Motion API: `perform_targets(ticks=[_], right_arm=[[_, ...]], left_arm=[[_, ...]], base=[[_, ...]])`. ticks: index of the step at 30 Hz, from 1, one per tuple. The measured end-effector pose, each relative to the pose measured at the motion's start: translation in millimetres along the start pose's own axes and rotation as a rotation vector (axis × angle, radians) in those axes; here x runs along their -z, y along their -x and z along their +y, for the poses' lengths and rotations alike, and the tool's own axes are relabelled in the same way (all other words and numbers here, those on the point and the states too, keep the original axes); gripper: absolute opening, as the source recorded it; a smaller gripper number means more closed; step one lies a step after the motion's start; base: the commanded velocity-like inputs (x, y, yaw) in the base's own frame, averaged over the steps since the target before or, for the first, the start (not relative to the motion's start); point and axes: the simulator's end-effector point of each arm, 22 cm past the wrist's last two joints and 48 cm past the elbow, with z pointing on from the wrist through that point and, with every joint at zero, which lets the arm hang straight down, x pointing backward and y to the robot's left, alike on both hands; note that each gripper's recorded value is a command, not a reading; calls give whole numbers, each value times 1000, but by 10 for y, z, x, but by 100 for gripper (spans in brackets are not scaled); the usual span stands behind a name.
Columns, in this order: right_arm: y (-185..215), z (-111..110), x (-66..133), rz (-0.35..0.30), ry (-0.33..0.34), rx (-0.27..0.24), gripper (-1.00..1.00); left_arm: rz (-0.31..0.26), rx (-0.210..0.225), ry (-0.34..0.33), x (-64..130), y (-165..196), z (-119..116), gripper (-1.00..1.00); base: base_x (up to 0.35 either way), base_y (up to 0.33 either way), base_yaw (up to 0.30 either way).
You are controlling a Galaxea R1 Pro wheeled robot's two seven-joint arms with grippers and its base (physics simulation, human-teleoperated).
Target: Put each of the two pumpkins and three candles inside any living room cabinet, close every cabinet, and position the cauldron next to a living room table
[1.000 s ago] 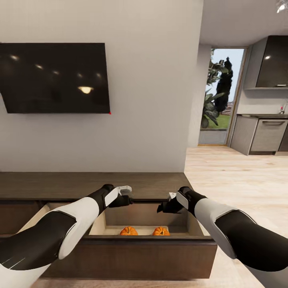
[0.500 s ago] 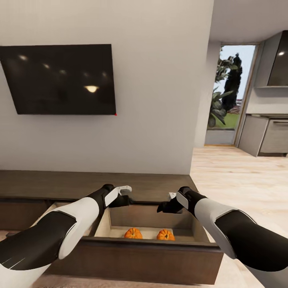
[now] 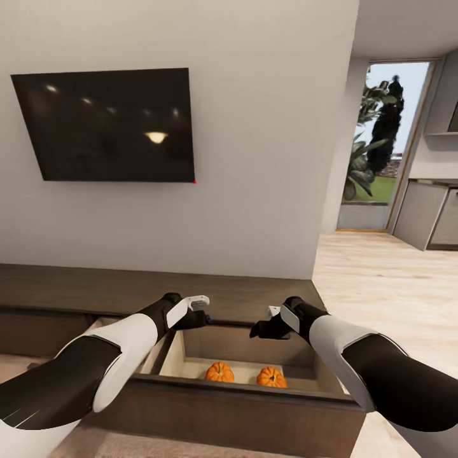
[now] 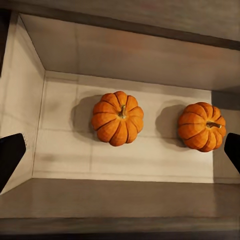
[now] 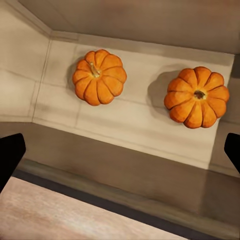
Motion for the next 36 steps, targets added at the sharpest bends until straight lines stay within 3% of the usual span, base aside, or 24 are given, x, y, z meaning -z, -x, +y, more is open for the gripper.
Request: perform_targets(ticks=[22, 36], right_arm=[[-67, -31, -116, 22, 1, -7, 100], [-74, -35, -123, 25, 1, -8, 100]], left_arm=[[21, 4, 2, -118, -79, 27, 100], [23, 3, 1, -126, -86, 15, 100]], base=[[-19, 0, 83], [-268, 14, -246]])
